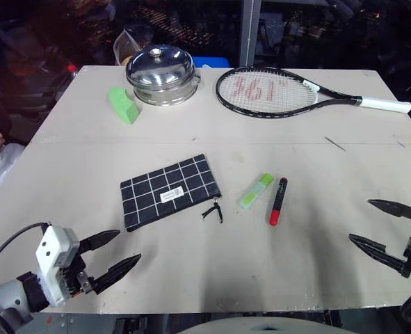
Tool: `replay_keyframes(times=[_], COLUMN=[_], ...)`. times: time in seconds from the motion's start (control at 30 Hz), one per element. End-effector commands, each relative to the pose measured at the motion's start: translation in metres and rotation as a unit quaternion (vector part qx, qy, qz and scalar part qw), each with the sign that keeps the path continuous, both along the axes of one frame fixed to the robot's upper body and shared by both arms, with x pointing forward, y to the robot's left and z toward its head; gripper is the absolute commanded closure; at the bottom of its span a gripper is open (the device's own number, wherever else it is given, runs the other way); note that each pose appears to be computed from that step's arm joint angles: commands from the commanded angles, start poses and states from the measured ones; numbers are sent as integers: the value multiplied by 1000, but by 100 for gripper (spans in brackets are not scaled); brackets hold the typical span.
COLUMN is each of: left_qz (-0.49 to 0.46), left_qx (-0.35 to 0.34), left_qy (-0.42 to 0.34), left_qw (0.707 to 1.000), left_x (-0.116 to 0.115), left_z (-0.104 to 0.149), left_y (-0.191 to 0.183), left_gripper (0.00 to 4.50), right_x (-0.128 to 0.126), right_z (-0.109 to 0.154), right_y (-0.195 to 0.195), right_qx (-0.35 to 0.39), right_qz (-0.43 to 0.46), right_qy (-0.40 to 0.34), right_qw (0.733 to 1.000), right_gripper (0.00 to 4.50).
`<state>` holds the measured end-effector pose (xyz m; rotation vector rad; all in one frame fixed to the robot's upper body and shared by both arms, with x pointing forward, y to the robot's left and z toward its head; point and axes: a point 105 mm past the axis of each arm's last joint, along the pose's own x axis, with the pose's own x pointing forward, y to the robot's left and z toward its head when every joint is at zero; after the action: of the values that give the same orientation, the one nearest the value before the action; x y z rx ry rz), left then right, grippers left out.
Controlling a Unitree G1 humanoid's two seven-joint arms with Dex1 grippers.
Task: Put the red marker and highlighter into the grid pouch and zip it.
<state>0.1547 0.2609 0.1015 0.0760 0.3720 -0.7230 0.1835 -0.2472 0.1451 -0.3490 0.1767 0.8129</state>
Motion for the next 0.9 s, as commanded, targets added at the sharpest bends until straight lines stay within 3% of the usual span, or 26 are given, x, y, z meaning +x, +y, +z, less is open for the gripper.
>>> replay_keyframes(times=[0.03, 0.13, 0.23, 0.3, 0.4, 0.5, 0.73, 0.9], left_qz=[20, 67, 38, 8, -22, -78, -127, -147], left_qx=[19, 82, 217, 254, 335, 433, 464, 459], left_qy=[-30, -91, -137, -166, -224, -275, -344, -401], left_qw=[999, 990, 966, 953, 915, 855, 806, 779], left_x=[11, 31, 34, 32, 34, 37, 56, 86], left_z=[6, 15, 16, 17, 15, -1, -25, -27], left_y=[2, 17, 32, 36, 45, 50, 43, 24], left_gripper=[4, 4, 4, 4, 4, 4, 4, 4], right_x=[2, 5, 0, -3, -13, -20, -26, -23], right_z=[7, 17, 20, 20, 19, 18, 15, 18], right_y=[18, 53, 76, 86, 100, 109, 110, 106], right_qx=[3, 28, 48, 56, 61, 68, 65, 60], right_qz=[23, 71, 120, 145, 183, 205, 207, 193], right_qy=[-26, -59, -58, -52, -41, -40, -40, -47], right_qw=[999, 995, 990, 987, 980, 975, 975, 978], right_gripper=[0, 0, 0, 0, 0, 0, 0, 0])
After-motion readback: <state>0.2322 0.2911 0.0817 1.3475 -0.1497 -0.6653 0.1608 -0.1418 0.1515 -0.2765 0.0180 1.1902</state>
